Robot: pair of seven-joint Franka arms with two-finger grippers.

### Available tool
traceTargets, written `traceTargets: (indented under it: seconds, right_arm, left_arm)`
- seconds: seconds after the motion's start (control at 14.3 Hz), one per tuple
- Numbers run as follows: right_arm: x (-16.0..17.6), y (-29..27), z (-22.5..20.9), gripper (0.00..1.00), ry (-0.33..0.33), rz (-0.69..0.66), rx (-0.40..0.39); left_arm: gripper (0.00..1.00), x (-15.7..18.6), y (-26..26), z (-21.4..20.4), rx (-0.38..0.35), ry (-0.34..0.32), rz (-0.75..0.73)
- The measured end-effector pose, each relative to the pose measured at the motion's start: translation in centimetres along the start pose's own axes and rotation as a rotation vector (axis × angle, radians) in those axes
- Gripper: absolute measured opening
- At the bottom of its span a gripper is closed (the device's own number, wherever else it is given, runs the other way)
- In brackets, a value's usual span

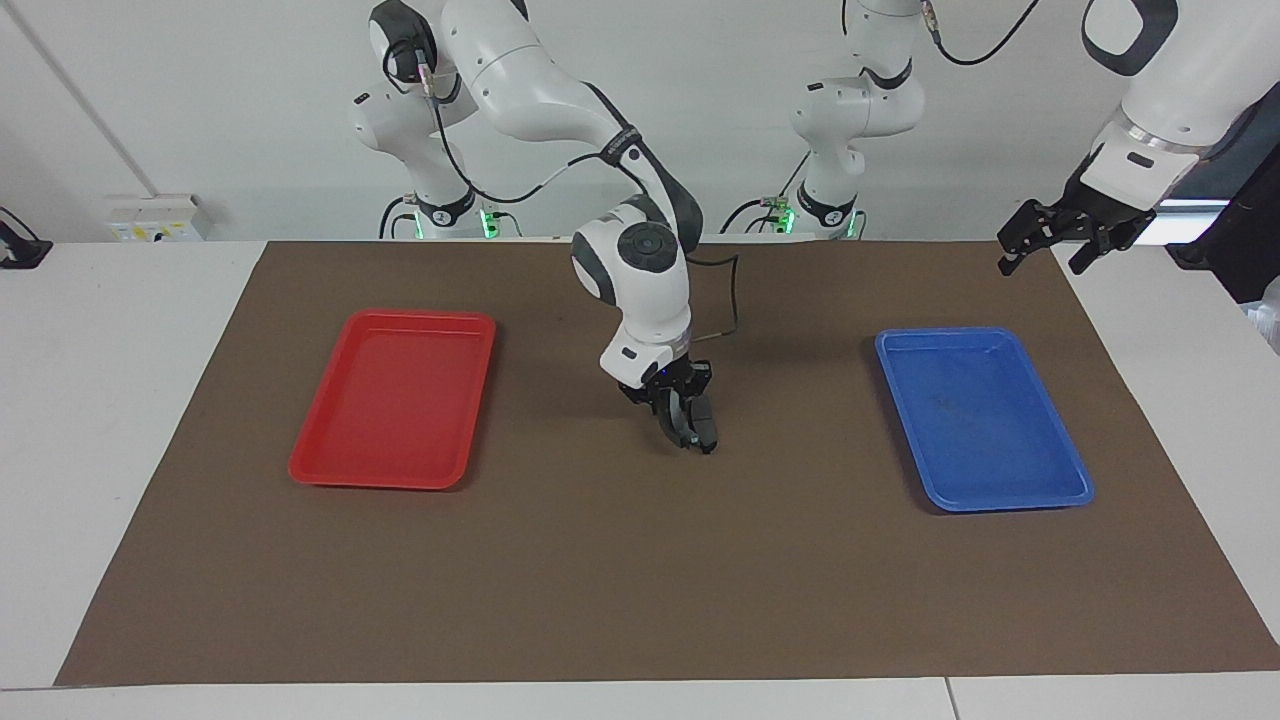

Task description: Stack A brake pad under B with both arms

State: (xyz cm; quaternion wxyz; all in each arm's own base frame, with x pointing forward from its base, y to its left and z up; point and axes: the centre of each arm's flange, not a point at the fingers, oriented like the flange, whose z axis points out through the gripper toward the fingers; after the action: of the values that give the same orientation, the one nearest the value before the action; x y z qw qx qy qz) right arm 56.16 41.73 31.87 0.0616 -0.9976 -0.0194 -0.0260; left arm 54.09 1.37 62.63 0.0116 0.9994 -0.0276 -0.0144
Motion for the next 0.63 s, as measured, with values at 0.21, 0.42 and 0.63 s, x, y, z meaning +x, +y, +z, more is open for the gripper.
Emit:
traceTargets:
  seconds: [0.21,0.42,0.63]
  right_arm:
    - [1.0,-0.8,0.4,0.43,0.014,-0.004,0.008]
    - [0.8,-1.8,0.7,0.43,0.015,-0.016,0.012]
    - [-0.4,-3.6,1.2,0.43,0.021,-0.044,0.019]
  left_arm:
    - [1.0,0.2,0.5,0.7,-0.002,-0.014,0.009]
    - [1.0,0.2,0.9,0.7,-0.002,-0.015,0.017]
    - [1.0,0.2,0.2,0.7,-0.002,-0.016,0.003]
